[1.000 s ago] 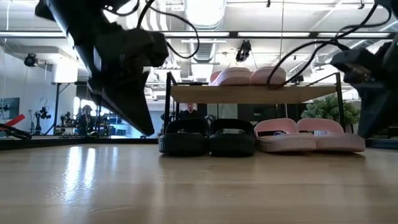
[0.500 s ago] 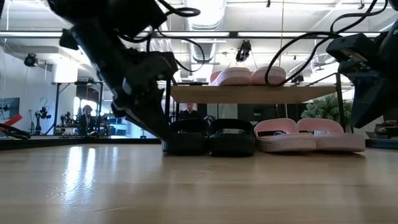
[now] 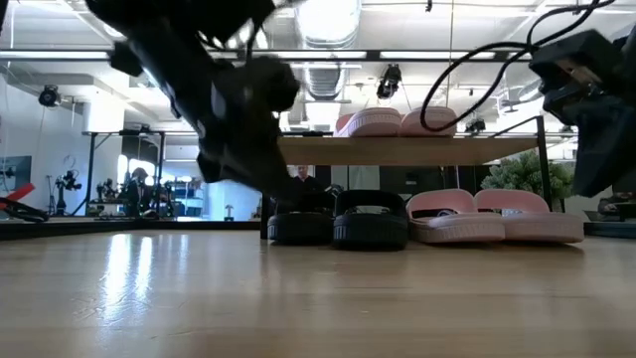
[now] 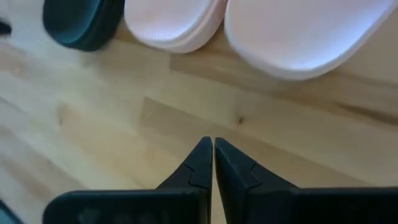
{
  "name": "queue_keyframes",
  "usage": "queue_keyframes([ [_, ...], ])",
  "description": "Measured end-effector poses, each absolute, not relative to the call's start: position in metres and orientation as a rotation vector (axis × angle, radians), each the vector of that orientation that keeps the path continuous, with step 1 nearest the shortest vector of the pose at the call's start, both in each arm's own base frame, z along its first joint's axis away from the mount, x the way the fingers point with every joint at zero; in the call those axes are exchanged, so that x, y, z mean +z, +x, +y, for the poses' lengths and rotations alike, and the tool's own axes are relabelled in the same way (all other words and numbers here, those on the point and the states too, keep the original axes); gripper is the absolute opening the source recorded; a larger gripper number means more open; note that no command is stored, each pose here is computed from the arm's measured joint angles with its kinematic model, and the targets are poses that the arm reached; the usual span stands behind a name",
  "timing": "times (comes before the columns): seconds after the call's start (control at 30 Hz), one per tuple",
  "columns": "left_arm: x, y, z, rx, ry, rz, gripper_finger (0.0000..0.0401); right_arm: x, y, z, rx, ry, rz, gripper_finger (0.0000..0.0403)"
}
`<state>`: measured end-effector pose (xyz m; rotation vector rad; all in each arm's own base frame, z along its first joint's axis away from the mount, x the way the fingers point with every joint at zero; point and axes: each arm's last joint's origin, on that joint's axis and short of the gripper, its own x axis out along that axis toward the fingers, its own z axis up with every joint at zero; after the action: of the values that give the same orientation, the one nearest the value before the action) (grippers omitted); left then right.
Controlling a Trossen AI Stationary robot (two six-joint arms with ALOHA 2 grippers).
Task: Pick and place slides into the shelf
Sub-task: Adjust the slippers under the shelf
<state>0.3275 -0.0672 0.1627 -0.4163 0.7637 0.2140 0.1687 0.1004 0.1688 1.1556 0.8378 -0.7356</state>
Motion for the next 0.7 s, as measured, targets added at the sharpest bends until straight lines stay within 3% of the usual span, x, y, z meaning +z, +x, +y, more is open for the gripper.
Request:
queue_keyframes([
  [0.37,0.171,0.333,-0.087,0.089,-0.290,0.622,0.0000,0.168,0.187,0.107,-0.588,1.159,0.719,0.0011],
  [0.7,0.141,0.374,-0.088,0.022,-0.283,0.634,0.0000,0.177,0.201,0.116,-0.497,1.073,0.709,0.0011],
])
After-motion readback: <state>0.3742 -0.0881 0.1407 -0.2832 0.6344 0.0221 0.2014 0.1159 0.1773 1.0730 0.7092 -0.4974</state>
